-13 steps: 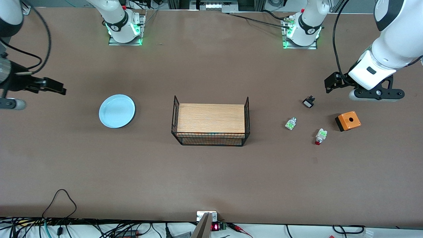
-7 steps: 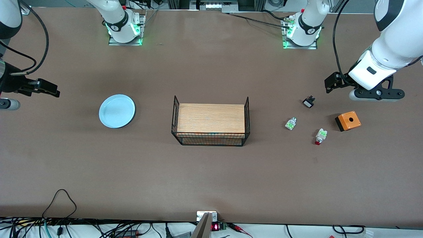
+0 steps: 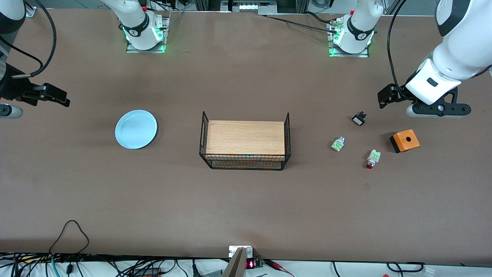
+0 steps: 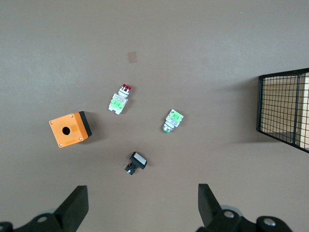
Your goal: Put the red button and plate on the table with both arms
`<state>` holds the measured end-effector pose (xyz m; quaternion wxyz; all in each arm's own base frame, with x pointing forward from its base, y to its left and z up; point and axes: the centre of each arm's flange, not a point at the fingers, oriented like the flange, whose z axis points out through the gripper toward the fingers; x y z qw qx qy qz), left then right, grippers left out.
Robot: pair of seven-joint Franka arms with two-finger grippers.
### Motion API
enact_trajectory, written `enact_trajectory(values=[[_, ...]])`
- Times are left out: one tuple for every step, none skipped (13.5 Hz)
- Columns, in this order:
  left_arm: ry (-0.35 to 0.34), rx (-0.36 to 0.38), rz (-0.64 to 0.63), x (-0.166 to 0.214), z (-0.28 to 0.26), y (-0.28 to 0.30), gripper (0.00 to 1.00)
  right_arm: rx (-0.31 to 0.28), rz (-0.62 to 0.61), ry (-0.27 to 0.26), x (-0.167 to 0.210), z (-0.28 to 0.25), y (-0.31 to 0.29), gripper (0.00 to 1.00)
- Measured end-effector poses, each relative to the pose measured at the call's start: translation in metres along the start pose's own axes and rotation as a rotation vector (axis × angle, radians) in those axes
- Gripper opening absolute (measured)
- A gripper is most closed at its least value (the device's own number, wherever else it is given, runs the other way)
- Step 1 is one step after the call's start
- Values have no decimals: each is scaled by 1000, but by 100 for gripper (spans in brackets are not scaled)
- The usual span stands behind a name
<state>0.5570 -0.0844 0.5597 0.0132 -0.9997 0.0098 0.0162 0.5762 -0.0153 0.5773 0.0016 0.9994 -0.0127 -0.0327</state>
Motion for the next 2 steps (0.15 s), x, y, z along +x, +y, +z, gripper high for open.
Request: enact_trajectory(values=[[0, 0, 0, 0, 0, 0, 100, 0, -2, 0, 0, 0, -1, 100], [0, 0, -1, 0, 0, 0, 100, 0, -3, 0, 0, 0, -2, 100]])
